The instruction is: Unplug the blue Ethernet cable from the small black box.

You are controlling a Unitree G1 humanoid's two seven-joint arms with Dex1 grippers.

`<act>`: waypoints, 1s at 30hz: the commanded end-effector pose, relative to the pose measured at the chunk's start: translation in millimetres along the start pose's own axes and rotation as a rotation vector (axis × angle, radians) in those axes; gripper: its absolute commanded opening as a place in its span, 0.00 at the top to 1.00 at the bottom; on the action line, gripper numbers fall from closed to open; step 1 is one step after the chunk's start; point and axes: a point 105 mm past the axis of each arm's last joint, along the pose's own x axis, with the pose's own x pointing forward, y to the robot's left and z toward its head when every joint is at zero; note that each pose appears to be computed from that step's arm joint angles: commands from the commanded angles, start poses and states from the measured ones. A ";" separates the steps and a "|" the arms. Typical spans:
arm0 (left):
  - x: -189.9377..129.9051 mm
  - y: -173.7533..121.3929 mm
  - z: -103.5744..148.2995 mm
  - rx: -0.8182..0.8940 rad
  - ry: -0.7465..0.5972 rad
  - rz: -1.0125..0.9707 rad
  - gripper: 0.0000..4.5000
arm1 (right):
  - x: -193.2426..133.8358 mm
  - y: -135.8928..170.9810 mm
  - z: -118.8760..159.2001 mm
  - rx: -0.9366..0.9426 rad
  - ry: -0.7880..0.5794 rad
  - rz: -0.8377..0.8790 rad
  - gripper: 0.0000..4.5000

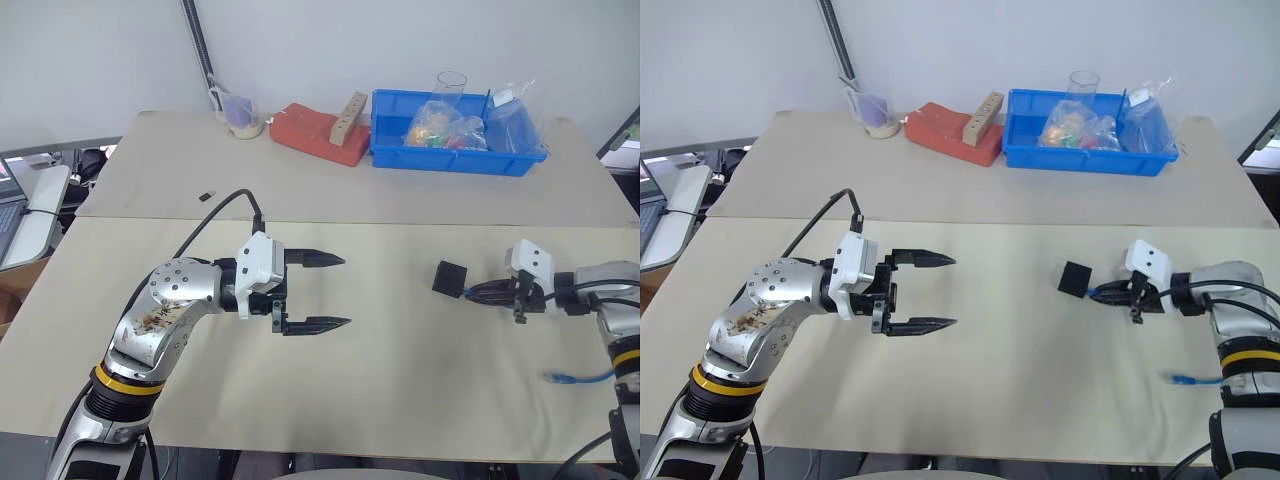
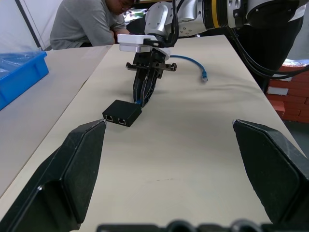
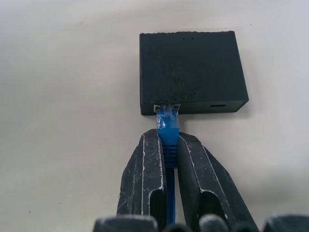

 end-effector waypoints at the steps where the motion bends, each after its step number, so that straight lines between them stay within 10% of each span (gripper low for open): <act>1: -5.4 10.8 8.2 -0.010 -0.023 0.064 0.00 | -3.5 -9.0 38.3 -0.175 -0.076 -0.050 1.00; 10: -58.8 71.6 13.8 -0.459 -0.110 0.326 0.00 | 28.1 16.1 198.0 -1.031 -0.373 -0.336 1.00; 30: -44.2 87.2 21.9 -0.402 -0.099 0.272 0.00 | 61.9 46.5 253.8 -1.334 -0.532 -0.417 1.00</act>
